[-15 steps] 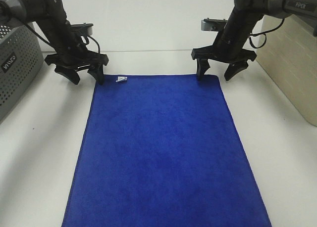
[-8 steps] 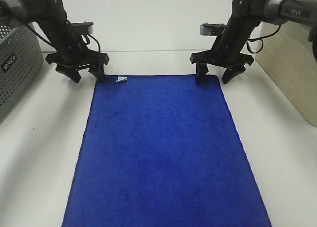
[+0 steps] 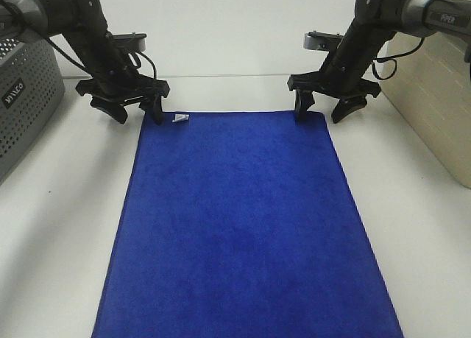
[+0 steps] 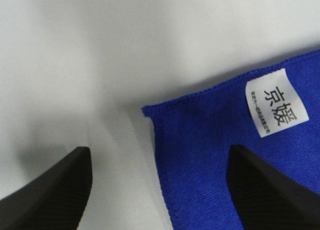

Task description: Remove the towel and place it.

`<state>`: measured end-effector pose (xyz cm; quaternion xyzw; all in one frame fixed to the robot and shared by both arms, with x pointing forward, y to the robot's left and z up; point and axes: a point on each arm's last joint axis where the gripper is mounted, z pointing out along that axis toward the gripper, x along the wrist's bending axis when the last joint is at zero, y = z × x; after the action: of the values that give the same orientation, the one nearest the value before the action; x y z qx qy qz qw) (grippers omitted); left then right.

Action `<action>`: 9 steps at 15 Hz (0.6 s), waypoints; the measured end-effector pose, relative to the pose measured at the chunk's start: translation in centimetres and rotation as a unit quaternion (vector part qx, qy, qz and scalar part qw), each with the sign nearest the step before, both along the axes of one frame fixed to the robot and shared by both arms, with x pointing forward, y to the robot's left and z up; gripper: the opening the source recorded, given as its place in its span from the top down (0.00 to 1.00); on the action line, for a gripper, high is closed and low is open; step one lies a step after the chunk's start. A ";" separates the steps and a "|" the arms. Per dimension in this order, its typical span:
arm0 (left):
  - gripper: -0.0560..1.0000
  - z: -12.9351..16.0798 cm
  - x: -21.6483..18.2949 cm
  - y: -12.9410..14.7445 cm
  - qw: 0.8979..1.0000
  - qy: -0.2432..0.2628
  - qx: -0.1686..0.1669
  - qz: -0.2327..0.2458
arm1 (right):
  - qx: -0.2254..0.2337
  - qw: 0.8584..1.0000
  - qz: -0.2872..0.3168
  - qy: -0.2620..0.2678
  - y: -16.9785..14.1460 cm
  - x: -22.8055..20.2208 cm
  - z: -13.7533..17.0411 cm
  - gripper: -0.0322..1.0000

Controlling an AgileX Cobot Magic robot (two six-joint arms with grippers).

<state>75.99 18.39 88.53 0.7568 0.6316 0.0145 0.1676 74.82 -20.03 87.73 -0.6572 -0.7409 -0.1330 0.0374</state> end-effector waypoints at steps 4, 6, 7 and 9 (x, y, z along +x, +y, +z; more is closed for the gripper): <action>0.28 -0.9 0.1 -0.3 1.000 0.006 -0.011 0.002 | 0.000 1.000 0.008 0.002 0.0 0.0 0.0 0.22; 0.28 -1.0 0.2 -0.5 1.000 0.007 -0.022 0.005 | 0.001 1.000 0.007 0.002 -0.1 0.0 0.0 0.22; 0.28 -1.1 0.2 -0.6 1.000 0.007 -0.029 0.008 | 0.001 1.000 0.007 0.002 -0.1 0.0 0.0 0.22; 0.28 -1.1 0.2 -1.0 0.999 0.003 -0.037 0.008 | 0.001 1.000 0.012 0.000 0.0 0.0 0.0 0.23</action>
<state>76.22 17.43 87.40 0.7449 0.6385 -0.0097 0.1933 74.81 -20.08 87.71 -0.6480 -0.7488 -0.1334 0.0403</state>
